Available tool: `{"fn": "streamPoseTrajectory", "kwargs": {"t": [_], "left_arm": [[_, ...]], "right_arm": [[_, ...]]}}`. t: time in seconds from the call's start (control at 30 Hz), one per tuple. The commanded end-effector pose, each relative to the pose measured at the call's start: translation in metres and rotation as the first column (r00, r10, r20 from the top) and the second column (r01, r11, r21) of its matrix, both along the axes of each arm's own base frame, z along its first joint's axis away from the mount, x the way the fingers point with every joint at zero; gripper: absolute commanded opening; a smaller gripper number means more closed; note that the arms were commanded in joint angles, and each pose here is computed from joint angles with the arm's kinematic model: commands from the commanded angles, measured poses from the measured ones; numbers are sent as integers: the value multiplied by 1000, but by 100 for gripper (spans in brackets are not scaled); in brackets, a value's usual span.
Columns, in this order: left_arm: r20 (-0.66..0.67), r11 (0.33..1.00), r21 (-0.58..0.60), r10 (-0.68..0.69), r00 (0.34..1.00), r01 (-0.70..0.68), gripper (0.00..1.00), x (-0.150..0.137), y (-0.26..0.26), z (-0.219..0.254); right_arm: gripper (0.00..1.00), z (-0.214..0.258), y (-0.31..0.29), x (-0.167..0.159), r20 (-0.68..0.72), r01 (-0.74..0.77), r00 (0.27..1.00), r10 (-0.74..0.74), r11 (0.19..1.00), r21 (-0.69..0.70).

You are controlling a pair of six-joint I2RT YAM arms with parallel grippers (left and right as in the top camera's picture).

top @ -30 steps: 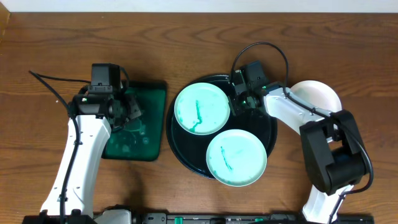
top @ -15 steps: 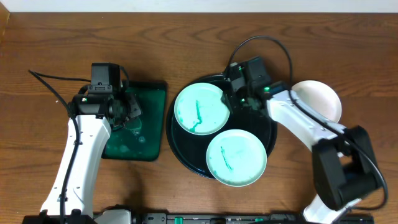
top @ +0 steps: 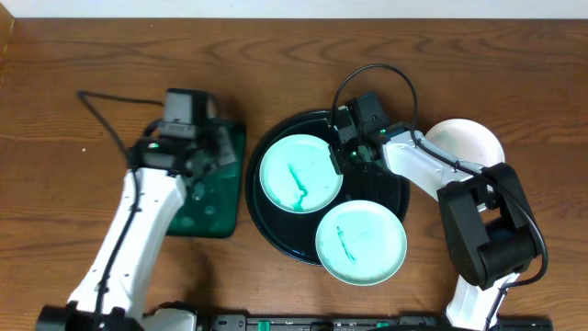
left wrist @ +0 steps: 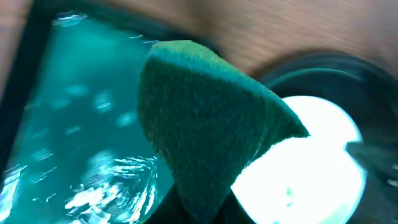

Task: Clean dirty plates on tray and stack at the side
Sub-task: 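Scrub the pale green plate with the sponge in the left gripper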

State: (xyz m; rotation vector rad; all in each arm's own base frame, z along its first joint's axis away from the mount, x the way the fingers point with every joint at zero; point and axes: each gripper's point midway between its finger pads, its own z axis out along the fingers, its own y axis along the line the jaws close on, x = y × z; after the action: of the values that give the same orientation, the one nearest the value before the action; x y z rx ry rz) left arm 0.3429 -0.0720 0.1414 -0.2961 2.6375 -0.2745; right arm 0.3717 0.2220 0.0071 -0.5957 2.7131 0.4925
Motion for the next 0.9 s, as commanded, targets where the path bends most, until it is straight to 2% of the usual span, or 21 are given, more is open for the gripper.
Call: {"fn": "streamPoseTrajectory", "kwargs": {"t": [0.0, 0.13, 0.2, 0.37, 0.6, 0.73, 0.87], "left_arm": [[-60, 996, -82, -22, 998, 17, 7, 4, -39, -19], [-163, 976, -218, -60, 985, 24, 7, 3, -91, -53], [-214, 972, -234, -30, 976, -21, 7, 2, -104, -71], [-320, 966, -237, 24, 947, -105, 7, -5, -130, -113], [-345, 912, -410, -137, 929, -18, 7, -8, -188, -144], [-405, 905, -425, -158, 901, -33, 8, -17, -190, -165], [-434, 926, -370, -102, 895, -74, 7, -15, -169, -170]], "right_arm": [[1, -1, 0, -7, -29, 29, 999, -29, 1000, -6], [1, -6, -14, -4, -46, 153, 987, -156, 986, -61], [1, -6, -18, -3, -52, 196, 978, -200, 978, -71], [1, -6, -18, -3, -52, 197, 978, -201, 978, -70], [1, -7, -19, -3, -48, 196, 979, -200, 978, -78], [1, -7, -19, -4, -51, 196, 978, -200, 977, -80], [1, -7, -20, -4, -53, 196, 978, -201, 977, -82]]}}
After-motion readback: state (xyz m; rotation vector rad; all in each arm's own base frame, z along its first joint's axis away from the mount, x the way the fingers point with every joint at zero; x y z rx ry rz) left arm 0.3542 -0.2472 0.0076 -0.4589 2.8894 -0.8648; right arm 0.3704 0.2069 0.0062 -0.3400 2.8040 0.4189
